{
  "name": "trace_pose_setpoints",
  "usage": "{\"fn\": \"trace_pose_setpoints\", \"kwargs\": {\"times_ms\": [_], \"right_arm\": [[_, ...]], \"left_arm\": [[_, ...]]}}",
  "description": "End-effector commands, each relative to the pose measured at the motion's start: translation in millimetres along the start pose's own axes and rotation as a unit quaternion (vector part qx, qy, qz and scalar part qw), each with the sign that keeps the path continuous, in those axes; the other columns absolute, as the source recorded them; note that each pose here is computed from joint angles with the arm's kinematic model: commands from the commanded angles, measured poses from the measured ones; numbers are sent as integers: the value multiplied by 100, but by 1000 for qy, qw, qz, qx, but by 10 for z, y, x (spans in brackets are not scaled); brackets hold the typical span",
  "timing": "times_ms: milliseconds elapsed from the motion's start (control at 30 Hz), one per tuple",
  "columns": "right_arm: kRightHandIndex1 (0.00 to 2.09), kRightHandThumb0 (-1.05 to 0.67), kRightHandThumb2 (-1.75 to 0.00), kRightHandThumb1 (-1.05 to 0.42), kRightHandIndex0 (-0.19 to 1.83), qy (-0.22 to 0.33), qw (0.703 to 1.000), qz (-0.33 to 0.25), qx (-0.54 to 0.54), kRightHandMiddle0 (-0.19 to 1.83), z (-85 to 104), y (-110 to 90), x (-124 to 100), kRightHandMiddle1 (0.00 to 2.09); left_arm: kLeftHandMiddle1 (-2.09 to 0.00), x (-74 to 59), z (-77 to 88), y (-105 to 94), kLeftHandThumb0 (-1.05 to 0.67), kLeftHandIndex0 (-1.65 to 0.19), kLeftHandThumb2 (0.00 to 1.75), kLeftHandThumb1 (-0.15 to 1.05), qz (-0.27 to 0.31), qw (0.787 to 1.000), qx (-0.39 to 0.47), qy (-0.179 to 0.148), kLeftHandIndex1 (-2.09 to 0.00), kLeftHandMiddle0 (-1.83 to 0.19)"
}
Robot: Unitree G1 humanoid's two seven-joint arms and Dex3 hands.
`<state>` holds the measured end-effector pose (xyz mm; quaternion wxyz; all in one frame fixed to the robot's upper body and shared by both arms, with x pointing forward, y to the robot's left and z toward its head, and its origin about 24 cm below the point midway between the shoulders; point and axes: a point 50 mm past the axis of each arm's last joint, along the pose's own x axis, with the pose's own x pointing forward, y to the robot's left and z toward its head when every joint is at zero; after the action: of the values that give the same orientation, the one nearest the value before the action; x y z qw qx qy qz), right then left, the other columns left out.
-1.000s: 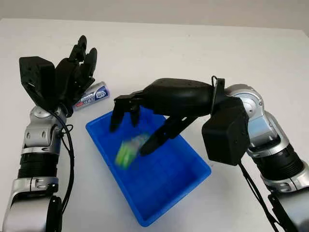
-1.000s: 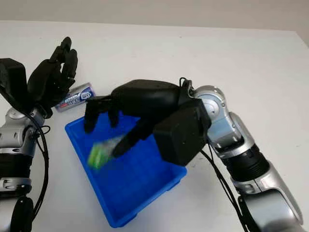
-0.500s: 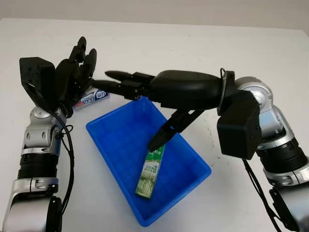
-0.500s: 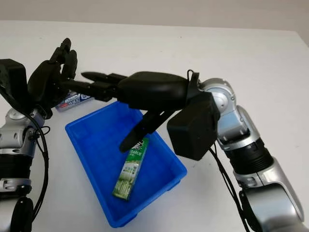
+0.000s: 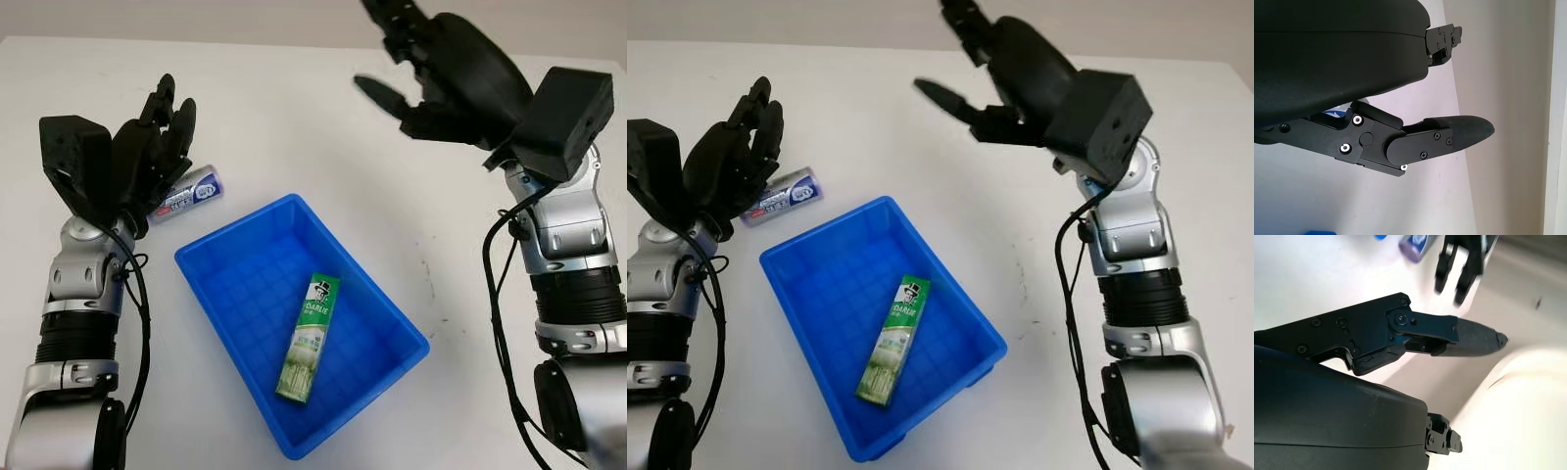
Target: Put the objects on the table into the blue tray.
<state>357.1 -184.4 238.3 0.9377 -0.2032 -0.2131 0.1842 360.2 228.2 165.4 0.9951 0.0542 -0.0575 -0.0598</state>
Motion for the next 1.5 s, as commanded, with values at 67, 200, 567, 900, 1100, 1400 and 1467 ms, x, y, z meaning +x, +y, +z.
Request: {"fn": "trace_pose_setpoints", "kwargs": {"times_ms": [67, 200, 567, 900, 1100, 1400, 1467], "right_arm": [[0, -79, -74, -105, -19, 73, 995, -54, 46, -19, -347, -108, -181, 0], [0, -78, -77, -105, -19, 102, 987, -107, 65, -19, -492, -181, -322, 0], [0, -77, -77, -105, -19, 135, 969, -189, 88, -19, -713, -200, -575, 0], [0, -75, -83, -105, -19, 133, 968, -179, 111, -19, -741, -104, -539, 0], [0, -73, -84, -105, -19, 136, 969, -176, 106, -19, -722, -83, -508, 0], [0, -72, -85, -105, -19, 130, 973, -165, 100, -19, -672, -63, -454, 0], [0, -72, -84, -105, -19, 130, 973, -163, 102, -19, -660, -51, -447, 0]], "left_arm": [[0, -15, -15, 52, -72, 19, 58, 105, 3, 1000, 2, 0, 0, 19], [0, -1, -6, 65, -72, 19, 58, 105, 0, 1000, 3, -3, 0, 19], [0, 38, 10, 92, -71, 19, 59, 105, -5, 1000, 12, 2, 0, 19], [0, 26, 14, 118, -72, 19, 58, 105, -3, 1000, 16, 1, 0, 19], [-5, -26, 290, 145, -77, 15, 53, 105, 41, 971, 234, -39, -4, 16], [-176, 17, 778, 234, -81, 13, 11, 104, 35, 919, 392, 5, -6, -30], [-202, 62, 799, 267, -81, 13, 6, 101, 24, 914, 402, 40, -6, -64]]}}
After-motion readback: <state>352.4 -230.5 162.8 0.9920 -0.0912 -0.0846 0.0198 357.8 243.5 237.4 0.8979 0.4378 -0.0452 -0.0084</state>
